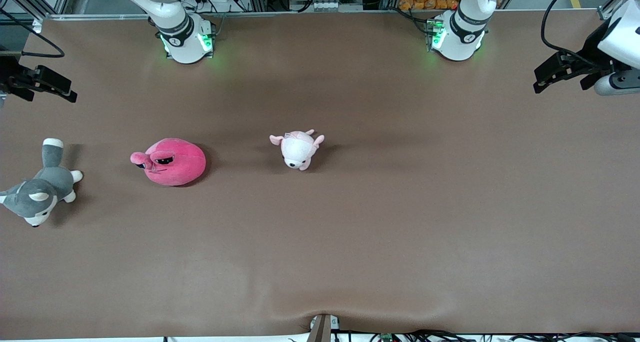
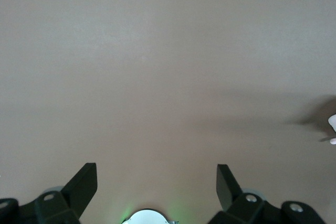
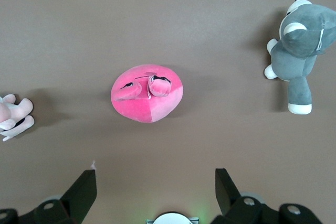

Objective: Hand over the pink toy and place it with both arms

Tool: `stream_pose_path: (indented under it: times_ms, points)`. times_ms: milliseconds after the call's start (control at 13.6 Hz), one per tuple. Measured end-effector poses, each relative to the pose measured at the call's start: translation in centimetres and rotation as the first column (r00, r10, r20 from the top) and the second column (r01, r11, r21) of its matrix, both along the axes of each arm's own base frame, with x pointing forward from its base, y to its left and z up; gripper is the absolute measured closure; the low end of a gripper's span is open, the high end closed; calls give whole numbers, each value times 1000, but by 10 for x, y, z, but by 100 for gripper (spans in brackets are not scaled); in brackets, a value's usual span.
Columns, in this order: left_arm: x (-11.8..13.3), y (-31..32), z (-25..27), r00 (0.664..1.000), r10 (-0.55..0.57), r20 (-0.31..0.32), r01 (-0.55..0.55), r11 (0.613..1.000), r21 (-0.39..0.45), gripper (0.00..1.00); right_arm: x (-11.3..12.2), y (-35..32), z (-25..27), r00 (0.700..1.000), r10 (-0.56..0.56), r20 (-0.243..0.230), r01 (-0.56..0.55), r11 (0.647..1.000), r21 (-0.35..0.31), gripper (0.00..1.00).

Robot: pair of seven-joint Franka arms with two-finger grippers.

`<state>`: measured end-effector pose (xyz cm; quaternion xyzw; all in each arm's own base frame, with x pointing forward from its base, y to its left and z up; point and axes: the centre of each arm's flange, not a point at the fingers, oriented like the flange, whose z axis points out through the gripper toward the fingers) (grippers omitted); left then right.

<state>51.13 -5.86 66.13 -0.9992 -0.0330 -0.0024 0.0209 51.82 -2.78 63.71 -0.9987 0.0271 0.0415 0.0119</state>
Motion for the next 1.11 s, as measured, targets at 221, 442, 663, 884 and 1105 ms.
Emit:
stream_pose_path:
  times_ms: [221,442,663,884,1105]
  points:
    - [0,1,0,1000,2,-4,-2,1000,0,0,0,4,5,1000,7,11,-7,1000,-1,0]
    - [-1,2,-2,1000,5,-19,-5,1000,2,0,0,2,9,1000,3,19,-3,1000,-1,0]
    - [-1,3,-3,1000,5,-20,-5,1000,2,0,0,1,10,1000,1,23,-1,1000,-1,0]
    - [0,3,-3,1000,5,-21,-5,1000,2,0,2,1,10,1000,1,29,0,1000,-1,0]
    - [0,3,-3,1000,6,-21,-5,1000,2,0,6,-2,10,999,-5,51,5,1000,-3,0]
